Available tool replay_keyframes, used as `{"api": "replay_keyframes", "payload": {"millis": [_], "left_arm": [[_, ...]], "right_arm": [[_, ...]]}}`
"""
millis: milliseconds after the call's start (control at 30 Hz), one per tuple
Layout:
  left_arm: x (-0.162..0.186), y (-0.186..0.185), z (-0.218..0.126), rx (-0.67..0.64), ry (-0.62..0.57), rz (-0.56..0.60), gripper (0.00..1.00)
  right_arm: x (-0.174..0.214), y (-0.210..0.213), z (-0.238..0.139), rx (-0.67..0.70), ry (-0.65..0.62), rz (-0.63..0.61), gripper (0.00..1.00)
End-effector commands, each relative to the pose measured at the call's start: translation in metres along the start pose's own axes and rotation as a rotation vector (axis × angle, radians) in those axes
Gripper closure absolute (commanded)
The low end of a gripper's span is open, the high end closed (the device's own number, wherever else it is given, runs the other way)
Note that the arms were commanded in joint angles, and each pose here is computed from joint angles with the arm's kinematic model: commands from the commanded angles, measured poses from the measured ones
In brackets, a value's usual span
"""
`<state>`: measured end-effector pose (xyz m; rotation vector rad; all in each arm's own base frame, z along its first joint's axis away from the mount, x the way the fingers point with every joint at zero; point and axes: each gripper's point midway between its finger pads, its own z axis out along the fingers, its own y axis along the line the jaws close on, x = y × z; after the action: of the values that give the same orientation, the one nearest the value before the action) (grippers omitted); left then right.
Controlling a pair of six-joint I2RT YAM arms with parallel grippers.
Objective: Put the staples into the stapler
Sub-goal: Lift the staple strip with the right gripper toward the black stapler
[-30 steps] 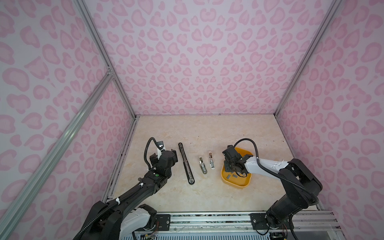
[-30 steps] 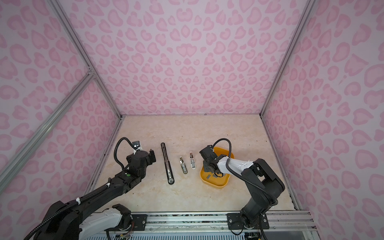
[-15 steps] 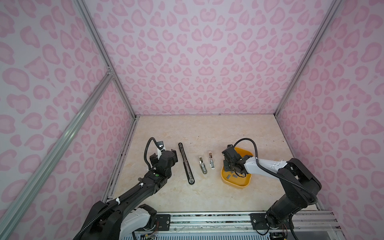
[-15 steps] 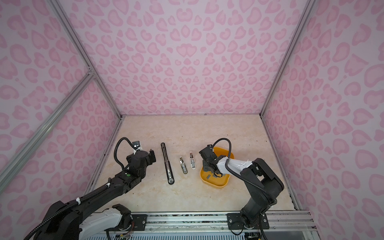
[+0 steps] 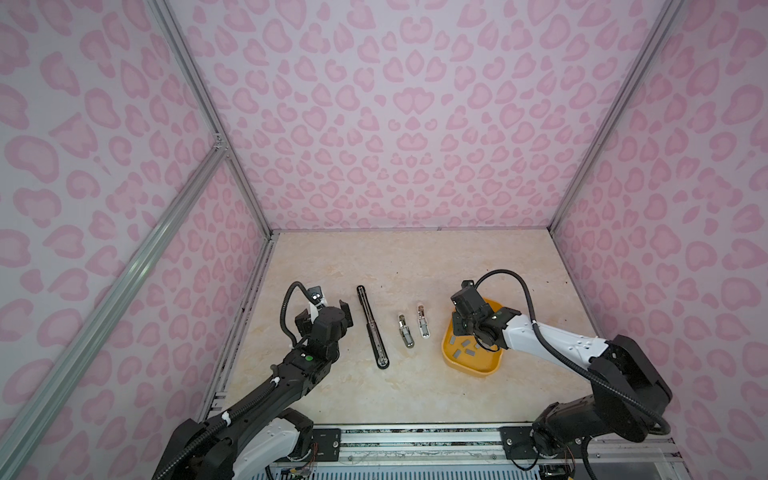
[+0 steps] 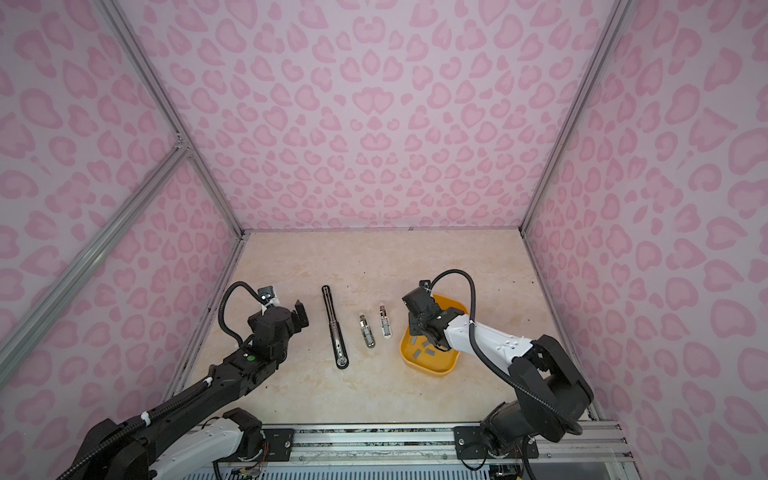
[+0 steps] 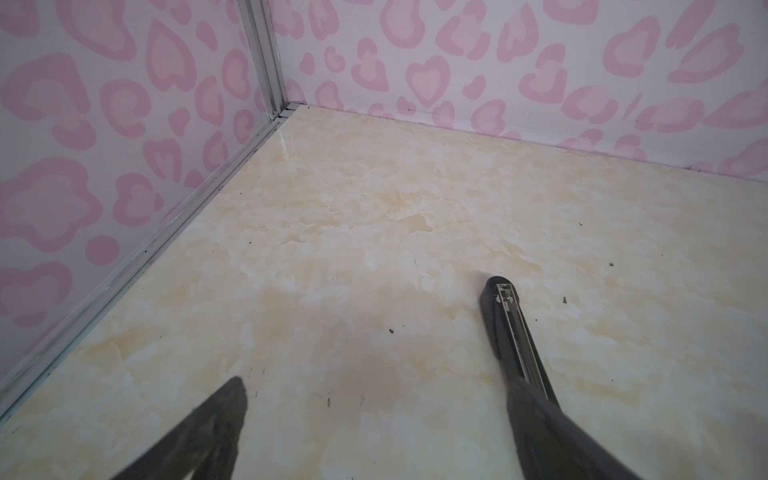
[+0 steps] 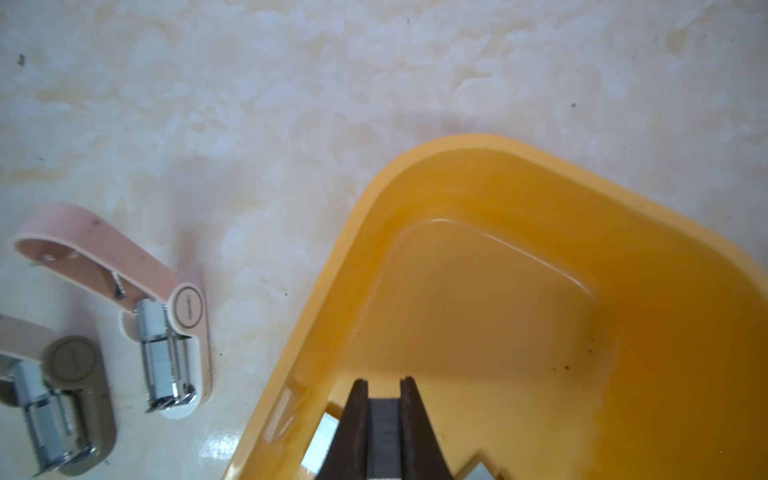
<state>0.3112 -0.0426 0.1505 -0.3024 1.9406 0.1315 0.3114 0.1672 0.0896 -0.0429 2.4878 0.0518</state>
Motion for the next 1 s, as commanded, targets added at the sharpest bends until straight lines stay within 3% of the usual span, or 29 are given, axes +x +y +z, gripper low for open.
{"api": "replay_keyframes", "payload": {"millis": [0, 200, 367, 533, 800, 967], "left_arm": [[-0.007, 0.011, -0.005, -0.036, -0.042, -0.062, 0.02], [-0.005, 0.029, -0.023, -0.026, -0.094, -0.148, 0.0], [-0.004, 0.05, -0.039, -0.029, -0.176, -0.247, 0.04], [-0.001, 0.041, -0.047, 0.094, -0.21, -0.269, 0.04], [-0.001, 0.04, -0.045, 0.08, -0.188, -0.26, 0.04], [0.0, 0.038, -0.04, 0.054, -0.159, -0.239, 0.04]], "right_arm": [[-0.015, -0.003, -0.023, 0.033, -0.084, -0.016, 0.87], [-0.036, 0.065, -0.073, -0.183, -0.32, -0.087, 0.86], [-0.031, 0.131, -0.096, -0.321, -0.411, -0.142, 0.87], [-0.007, 0.188, -0.092, -0.371, -0.404, -0.181, 0.89], [0.022, 0.242, -0.068, -0.41, -0.304, -0.195, 0.9], [0.033, 0.252, -0.052, -0.398, -0.253, -0.19, 0.9]]}}
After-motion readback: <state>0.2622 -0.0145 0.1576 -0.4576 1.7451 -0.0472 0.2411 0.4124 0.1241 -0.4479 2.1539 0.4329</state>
